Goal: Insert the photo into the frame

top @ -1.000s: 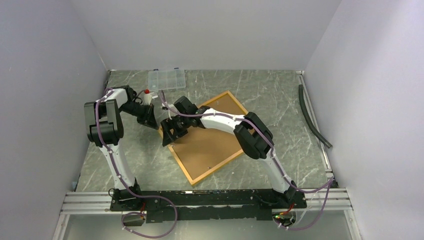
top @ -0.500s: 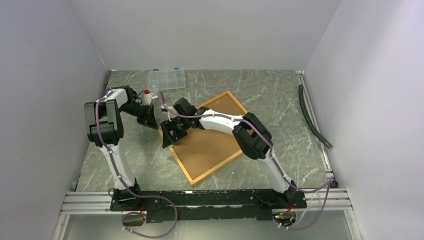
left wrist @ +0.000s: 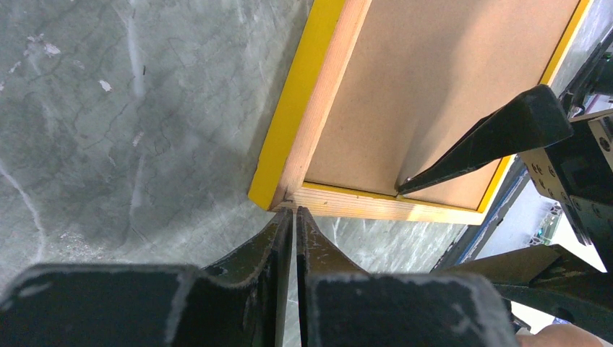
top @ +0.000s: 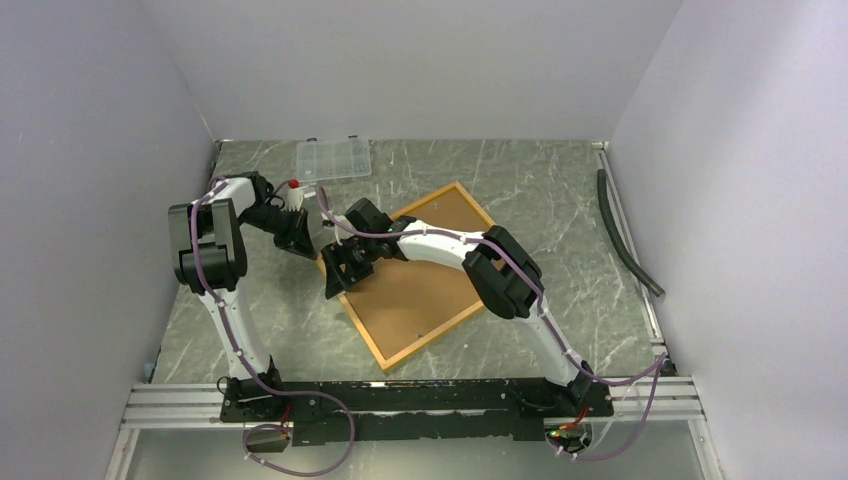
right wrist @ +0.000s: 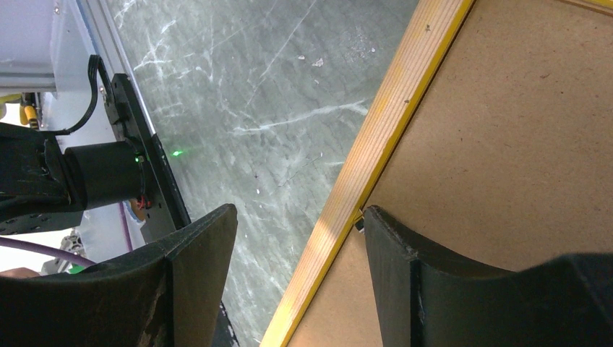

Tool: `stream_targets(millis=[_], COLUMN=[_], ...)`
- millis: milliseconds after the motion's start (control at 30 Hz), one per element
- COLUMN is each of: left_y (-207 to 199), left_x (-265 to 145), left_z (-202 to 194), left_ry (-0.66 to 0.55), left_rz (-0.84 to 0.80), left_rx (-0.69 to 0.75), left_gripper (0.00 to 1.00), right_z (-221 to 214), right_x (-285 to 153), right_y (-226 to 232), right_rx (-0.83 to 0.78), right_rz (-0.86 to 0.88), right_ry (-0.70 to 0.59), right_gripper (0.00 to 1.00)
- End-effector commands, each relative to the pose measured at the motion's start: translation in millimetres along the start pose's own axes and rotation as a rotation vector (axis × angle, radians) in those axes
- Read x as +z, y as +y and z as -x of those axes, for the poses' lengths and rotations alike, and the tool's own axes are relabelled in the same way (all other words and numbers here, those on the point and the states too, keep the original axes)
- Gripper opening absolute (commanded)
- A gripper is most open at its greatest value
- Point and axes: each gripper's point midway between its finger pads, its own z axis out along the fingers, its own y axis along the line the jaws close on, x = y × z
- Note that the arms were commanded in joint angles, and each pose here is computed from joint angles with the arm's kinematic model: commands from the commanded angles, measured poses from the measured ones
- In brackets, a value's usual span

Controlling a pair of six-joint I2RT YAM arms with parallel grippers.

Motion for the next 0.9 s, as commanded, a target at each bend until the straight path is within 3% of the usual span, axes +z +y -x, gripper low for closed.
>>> stream_targets(millis=[0,633,733,867], left_y=[3.6,-3.0,-7.2,-18.7], left_x=[-1.3,-1.7,-4.8,-16.4], left_z=[3.2,3.0,5.4,15.7], left_ry=[-0.008,-0.003,-0.008,-0.031], left_rz=[0.045,0.049,0.043,0.032], left_rx=[0.046,0.062,0.063,0.072], left_gripper=[0.14,0.14,0.14,0.18], right_z=[-1.7,-6.9,13.1,60.9], right_x=[4.0,2.7,-4.6,-41.3], right_y=[10.9,19.9,21.5,28.9], right_rx=[-0.006,-0.005,-0.024,-0.052], right_rz=[0.038,0.059,0.026,-0.026], right_ry=[0.017,0.040,-0.008,-0.172], right_gripper=[0.67,0.62,0.67,0.80])
